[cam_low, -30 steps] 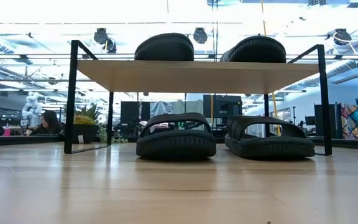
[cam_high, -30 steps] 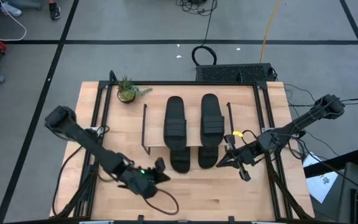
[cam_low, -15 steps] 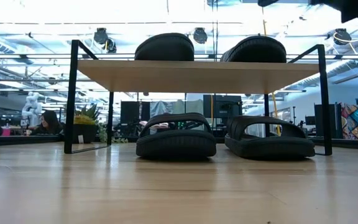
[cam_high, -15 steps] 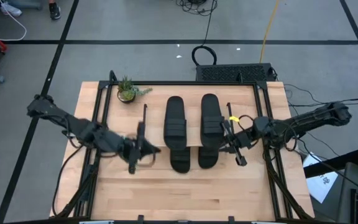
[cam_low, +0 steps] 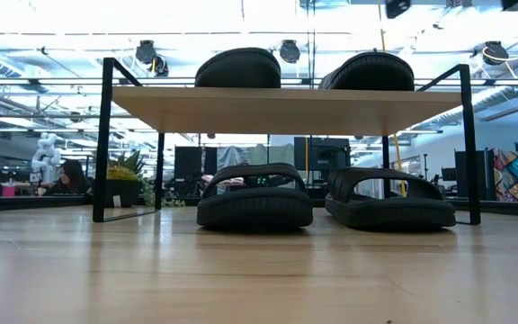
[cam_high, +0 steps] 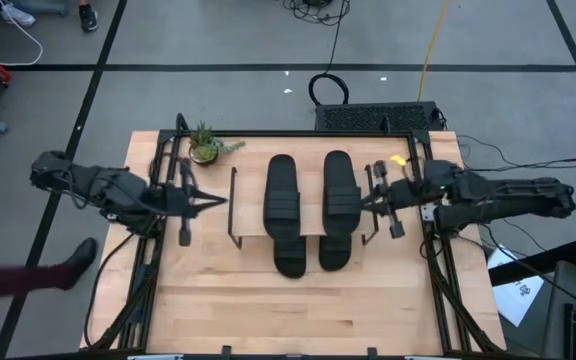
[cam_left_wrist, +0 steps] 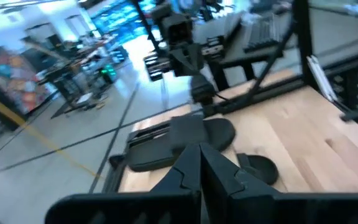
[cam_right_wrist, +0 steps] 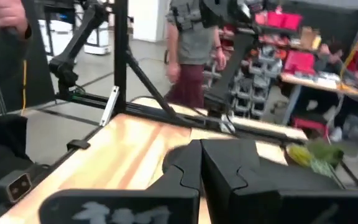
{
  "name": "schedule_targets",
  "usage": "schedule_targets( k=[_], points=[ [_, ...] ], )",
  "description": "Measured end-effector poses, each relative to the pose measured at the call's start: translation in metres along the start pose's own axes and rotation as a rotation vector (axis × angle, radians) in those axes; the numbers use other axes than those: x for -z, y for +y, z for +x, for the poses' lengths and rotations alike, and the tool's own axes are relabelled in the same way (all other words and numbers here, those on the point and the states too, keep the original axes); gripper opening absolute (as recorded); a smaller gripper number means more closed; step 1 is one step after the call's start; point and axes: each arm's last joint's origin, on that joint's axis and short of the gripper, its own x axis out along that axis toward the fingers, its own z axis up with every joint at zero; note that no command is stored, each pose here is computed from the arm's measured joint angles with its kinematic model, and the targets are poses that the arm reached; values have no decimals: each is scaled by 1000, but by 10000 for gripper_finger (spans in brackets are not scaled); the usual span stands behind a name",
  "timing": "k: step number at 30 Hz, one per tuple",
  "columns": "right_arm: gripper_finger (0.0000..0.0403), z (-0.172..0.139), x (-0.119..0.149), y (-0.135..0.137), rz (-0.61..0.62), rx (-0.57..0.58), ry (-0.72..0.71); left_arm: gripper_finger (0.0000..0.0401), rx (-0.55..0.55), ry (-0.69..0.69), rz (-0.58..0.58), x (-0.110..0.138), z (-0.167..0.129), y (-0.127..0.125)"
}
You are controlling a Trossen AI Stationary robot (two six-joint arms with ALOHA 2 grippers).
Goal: Pick and place slides into the shelf
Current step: Return to Home Position
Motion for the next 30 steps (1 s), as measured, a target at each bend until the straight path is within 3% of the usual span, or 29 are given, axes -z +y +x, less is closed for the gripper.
schedule_targets(
  k=[4, 16, 25, 30],
  points=[
    [0, -26, -6, 0, 68, 41, 30, 0, -77, 21, -58, 3, -16, 6],
    [0, -73, 3, 11, 260, 133, 175, 0, -84, 268, -109, 49, -30, -11],
    [0, -96, 3, 18, 265, 147, 137, 0, -27, 35, -244, 90, -54, -17],
    [0, -99, 11, 20, 245, 148, 136, 0, -78, -16, -277, 109, -66, -14]
  ],
)
